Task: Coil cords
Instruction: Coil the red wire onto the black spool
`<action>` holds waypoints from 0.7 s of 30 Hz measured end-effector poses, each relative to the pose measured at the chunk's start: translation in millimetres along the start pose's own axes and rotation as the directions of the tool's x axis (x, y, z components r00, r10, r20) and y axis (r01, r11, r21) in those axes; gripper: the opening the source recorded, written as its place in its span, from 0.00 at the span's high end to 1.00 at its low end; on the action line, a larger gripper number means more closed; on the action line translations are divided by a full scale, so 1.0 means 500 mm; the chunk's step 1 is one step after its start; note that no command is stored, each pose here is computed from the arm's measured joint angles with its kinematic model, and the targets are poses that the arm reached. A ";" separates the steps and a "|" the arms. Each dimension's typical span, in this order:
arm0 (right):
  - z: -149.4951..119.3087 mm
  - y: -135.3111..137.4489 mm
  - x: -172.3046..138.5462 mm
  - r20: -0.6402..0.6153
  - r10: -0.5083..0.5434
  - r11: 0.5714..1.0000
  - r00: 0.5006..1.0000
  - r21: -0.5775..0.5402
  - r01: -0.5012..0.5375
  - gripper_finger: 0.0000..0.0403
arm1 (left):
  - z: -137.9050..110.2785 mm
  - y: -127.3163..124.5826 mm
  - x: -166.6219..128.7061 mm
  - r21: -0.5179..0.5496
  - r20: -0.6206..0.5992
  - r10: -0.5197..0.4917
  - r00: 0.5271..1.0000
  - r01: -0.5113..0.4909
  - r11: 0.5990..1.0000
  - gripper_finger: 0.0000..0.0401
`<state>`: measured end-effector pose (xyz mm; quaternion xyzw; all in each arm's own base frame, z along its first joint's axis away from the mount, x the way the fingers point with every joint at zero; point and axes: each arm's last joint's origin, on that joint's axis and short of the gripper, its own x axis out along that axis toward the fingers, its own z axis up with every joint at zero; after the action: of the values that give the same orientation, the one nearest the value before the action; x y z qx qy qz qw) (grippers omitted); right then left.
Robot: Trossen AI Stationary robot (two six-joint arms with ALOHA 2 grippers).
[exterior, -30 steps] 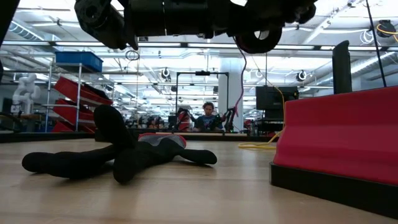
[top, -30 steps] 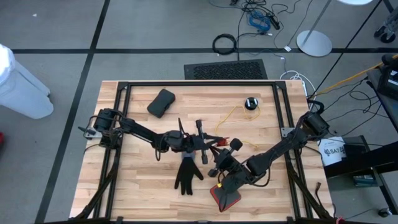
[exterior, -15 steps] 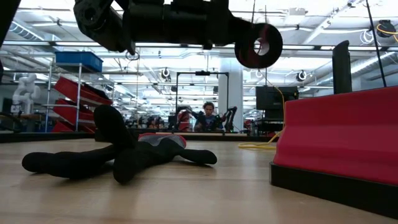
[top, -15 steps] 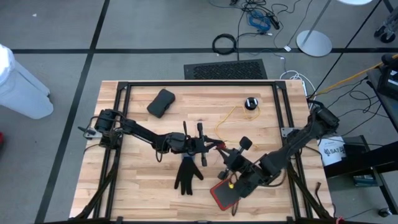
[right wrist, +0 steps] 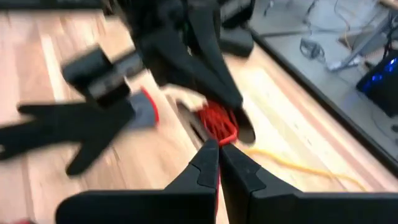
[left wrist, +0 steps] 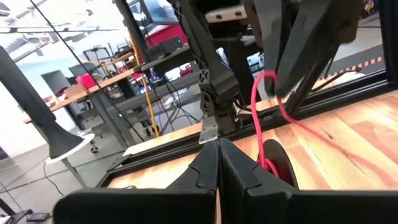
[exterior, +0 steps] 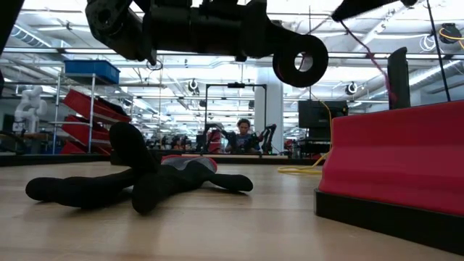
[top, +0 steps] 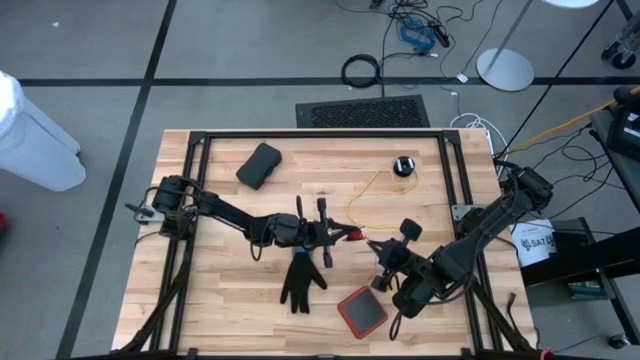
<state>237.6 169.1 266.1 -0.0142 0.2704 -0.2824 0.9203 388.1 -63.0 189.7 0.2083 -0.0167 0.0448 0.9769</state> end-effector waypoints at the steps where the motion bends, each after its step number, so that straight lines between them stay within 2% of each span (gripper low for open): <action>1: -0.005 -0.002 0.001 -0.018 -0.001 1.000 1.000 -0.011 0.001 1.00 | 0.000 0.000 0.000 -0.002 0.000 0.000 1.000 0.000 1.000 0.98; 4: -0.022 -0.010 0.006 -0.061 -0.016 0.998 0.998 -0.055 0.013 1.00 | 0.000 0.000 0.000 -0.005 0.002 0.000 1.000 0.000 1.000 0.98; 13: -0.077 -0.027 0.033 -0.100 -0.075 0.995 0.992 -0.078 0.068 1.00 | 0.009 -0.005 -0.002 -0.045 0.040 -0.014 0.999 0.016 0.999 0.98; 21: -0.093 -0.027 0.064 -0.051 -0.087 0.995 0.995 -0.061 0.084 1.00 | 0.019 -0.004 -0.003 -0.133 0.106 -0.044 0.993 0.058 0.989 0.98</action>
<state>229.3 146.8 213.1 -0.0454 0.3025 -0.3138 0.8989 386.9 -68.8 197.3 0.1437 -0.0646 0.0079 0.9875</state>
